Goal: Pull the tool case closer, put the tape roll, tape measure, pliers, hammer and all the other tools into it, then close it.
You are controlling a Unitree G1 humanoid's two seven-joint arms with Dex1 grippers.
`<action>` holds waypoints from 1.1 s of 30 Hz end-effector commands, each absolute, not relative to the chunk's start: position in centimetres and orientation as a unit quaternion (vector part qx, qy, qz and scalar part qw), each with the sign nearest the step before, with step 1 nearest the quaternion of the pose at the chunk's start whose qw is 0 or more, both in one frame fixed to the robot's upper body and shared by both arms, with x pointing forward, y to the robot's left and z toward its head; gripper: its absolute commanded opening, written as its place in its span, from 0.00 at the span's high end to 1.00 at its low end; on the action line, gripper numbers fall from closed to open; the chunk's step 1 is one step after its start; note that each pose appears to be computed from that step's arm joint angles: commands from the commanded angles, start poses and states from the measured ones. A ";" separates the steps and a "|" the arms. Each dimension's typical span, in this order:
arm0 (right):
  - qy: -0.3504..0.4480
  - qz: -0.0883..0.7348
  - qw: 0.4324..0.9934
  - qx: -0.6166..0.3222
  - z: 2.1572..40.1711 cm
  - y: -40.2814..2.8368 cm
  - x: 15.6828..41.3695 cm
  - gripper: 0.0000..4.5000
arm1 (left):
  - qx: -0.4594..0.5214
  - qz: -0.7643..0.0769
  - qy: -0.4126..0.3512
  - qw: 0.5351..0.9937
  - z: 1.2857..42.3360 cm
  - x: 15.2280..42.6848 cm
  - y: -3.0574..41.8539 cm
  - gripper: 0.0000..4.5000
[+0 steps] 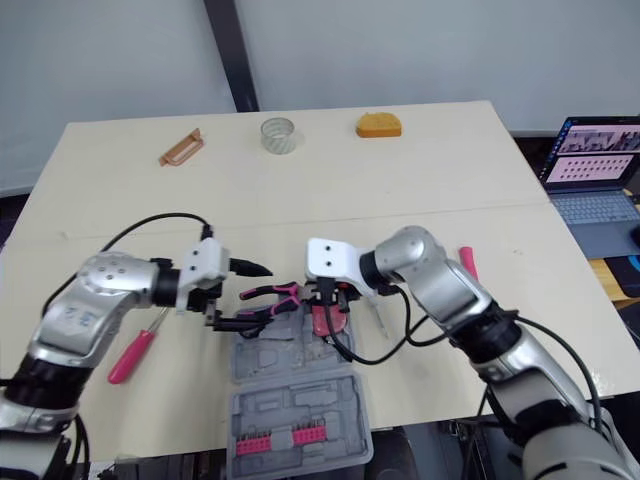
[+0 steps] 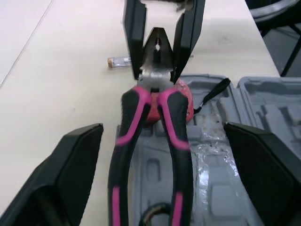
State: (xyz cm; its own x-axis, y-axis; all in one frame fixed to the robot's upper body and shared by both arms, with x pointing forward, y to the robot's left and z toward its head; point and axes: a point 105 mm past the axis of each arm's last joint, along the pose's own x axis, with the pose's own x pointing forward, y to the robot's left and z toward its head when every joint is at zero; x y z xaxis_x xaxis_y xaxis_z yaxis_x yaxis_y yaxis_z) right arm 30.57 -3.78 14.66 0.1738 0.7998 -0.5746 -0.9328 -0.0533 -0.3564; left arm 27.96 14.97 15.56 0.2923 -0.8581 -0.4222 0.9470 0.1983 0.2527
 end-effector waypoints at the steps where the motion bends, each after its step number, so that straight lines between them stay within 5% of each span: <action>1: 0.022 0.637 0.690 -0.343 16.8 -3.9 29.5 0.78 | 0.249 -0.582 0.059 0.772 17.0 25.8 16.8 0.00; 11: 0.015 0.666 0.665 -0.338 14.3 -3.7 26.7 0.78 | 0.248 -0.537 0.122 0.797 13.4 20.9 23.0 0.00; 33: 0.053 0.662 0.654 -0.362 10.5 -2.6 25.7 0.78 | 0.258 -0.550 0.104 0.787 11.3 19.2 23.3 0.00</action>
